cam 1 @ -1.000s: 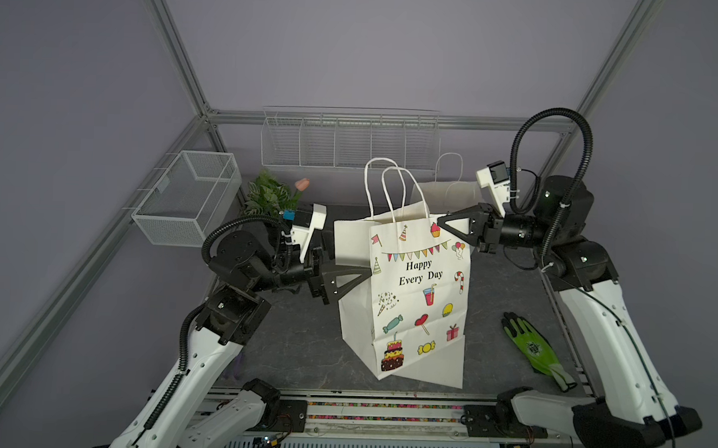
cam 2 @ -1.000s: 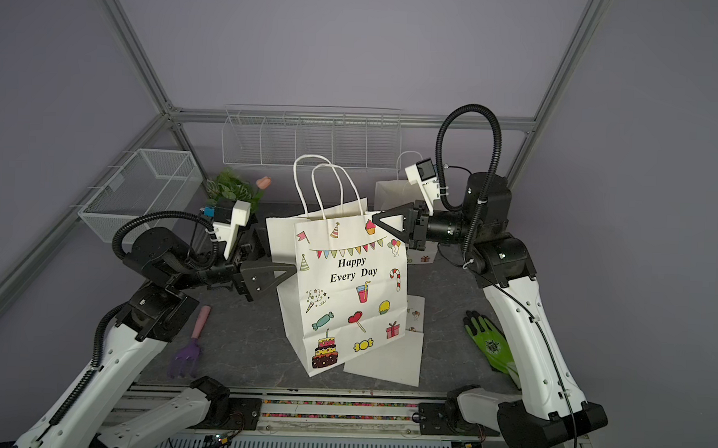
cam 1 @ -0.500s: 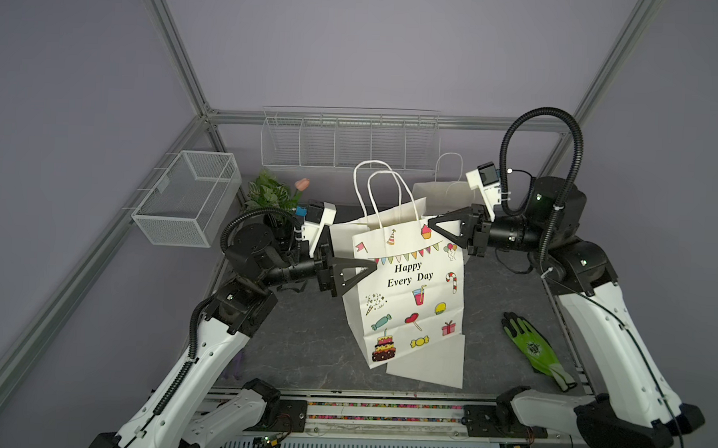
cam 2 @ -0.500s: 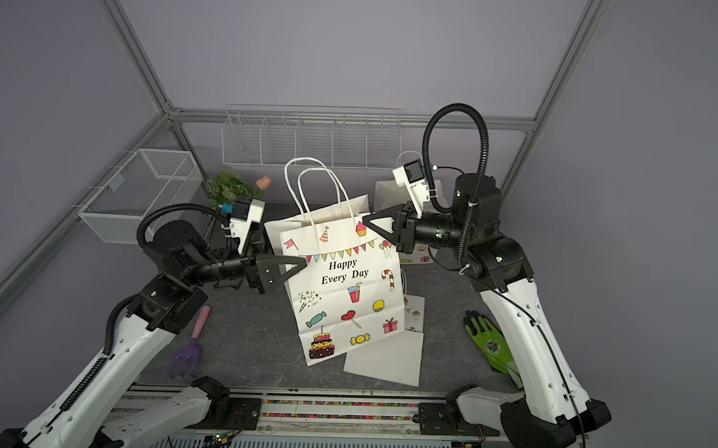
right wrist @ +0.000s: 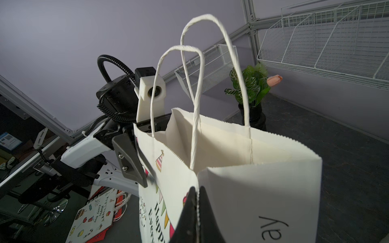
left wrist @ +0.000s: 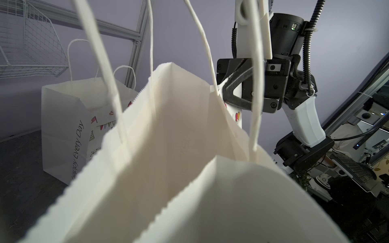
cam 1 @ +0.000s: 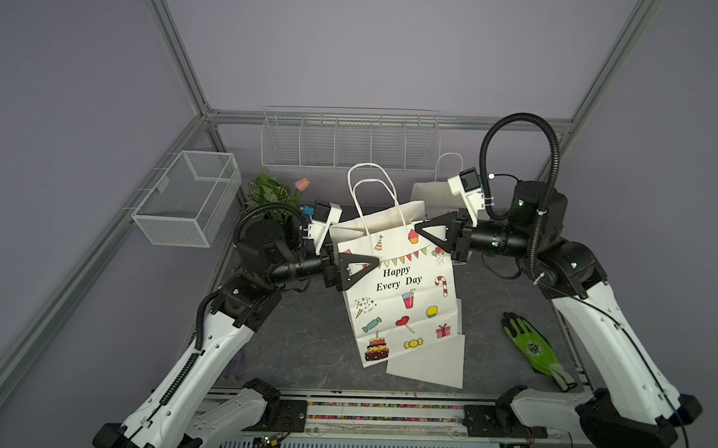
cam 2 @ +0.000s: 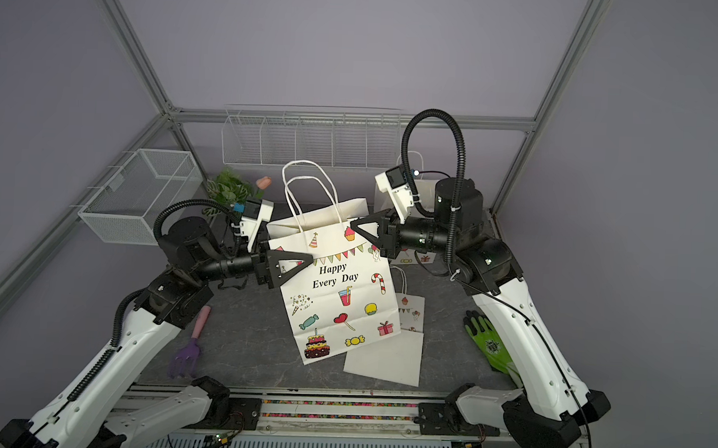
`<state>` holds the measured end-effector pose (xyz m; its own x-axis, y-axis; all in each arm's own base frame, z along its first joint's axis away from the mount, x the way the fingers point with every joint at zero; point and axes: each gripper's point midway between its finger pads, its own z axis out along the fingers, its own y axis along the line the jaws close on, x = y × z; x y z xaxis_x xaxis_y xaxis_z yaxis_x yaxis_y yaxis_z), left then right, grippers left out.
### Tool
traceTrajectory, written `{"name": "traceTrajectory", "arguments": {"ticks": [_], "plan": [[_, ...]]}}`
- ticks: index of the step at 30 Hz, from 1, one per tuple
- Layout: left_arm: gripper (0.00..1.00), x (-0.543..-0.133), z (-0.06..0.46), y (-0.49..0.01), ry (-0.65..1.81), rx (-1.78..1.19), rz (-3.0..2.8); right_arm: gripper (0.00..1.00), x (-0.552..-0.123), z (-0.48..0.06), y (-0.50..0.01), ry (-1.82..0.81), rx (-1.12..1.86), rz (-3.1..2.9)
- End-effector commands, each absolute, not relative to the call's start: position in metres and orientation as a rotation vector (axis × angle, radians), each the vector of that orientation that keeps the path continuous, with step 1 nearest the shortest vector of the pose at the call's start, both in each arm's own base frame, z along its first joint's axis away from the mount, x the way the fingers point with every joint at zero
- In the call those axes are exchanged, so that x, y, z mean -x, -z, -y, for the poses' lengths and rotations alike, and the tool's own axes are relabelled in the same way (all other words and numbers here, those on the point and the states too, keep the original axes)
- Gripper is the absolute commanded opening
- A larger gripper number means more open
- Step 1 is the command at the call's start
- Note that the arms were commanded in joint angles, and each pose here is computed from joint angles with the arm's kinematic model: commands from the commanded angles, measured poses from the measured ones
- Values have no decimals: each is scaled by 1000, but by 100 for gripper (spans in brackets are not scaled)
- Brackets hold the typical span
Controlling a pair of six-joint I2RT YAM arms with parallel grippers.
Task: Put away the paper bag
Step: Press the paper bag.
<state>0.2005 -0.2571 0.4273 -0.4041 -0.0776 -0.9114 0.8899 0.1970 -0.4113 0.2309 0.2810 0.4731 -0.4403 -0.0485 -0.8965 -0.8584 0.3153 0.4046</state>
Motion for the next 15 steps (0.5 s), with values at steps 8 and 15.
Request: {"name": "traceTrajectory", "arguments": {"ticks": [8, 15], "plan": [[71, -190, 252, -444, 1352, -811, -1528, 7, -229, -286, -470, -1132, 853, -1746], [43, -186, 251, -443, 1355, -816, -1528, 7, -224, -280, -477, -1113, 843, -1724]]}}
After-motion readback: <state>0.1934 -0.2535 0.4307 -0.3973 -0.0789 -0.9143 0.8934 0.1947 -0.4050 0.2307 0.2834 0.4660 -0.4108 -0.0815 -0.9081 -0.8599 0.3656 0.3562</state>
